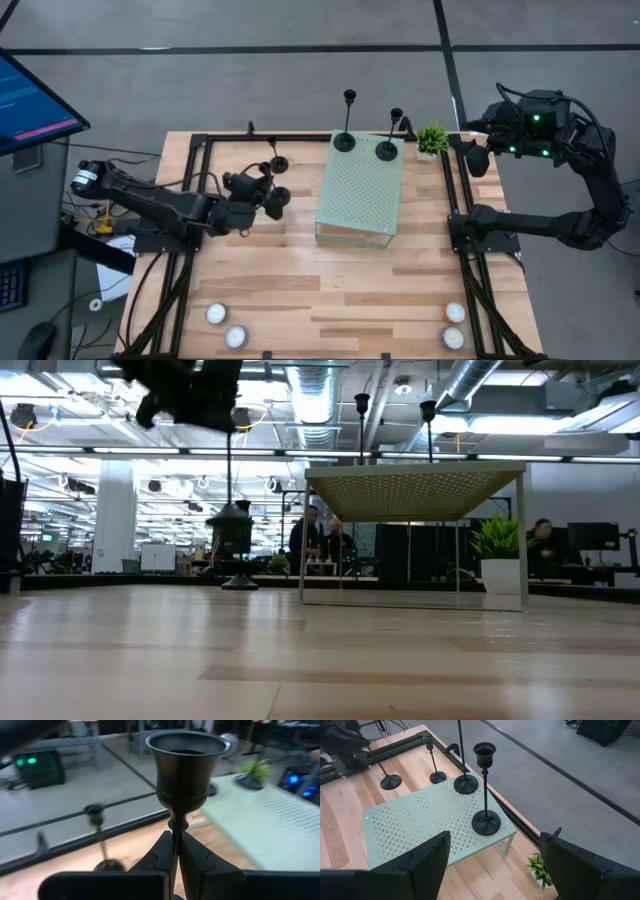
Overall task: Pick & Place candle stick holders
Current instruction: Put the black candle holder on the shelf
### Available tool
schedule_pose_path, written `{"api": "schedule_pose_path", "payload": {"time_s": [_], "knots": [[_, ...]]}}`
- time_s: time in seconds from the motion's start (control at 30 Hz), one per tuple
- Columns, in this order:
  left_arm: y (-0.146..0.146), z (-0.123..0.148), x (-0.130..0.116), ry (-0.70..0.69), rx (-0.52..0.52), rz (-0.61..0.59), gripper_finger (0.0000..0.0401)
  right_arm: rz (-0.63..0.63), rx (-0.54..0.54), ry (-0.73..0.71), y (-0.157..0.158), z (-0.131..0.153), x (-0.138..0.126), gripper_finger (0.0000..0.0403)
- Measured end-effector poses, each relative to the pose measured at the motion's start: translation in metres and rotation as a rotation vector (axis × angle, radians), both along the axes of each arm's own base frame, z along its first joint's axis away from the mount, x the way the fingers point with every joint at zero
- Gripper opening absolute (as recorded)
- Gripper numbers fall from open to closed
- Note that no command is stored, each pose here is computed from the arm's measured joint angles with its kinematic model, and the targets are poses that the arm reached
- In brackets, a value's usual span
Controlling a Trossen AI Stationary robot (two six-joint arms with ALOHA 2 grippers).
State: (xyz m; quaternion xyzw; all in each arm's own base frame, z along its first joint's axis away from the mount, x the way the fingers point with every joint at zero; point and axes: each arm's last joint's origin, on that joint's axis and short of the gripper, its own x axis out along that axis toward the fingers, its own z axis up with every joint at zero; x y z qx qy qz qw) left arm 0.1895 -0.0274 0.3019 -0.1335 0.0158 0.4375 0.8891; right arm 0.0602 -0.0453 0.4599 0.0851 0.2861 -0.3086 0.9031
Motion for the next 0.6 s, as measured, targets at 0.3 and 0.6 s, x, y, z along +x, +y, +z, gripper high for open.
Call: {"api": "schedule_pose_path", "payload": {"time_s": [0.3, 0.6], "knots": [[-0.007, 0.055, 0.002, -0.079, 0.019, -0.115, 0.0012, 0.0, 0.0, 0.0, 0.0, 0.0, 0.0, 0.0297], [-0.018, 0.095, 0.03, -0.131, 0.1, -0.312, 0.0012, -0.001, 0.001, -0.001, 0.0, 0.0, 0.0, 0.0297]]}}
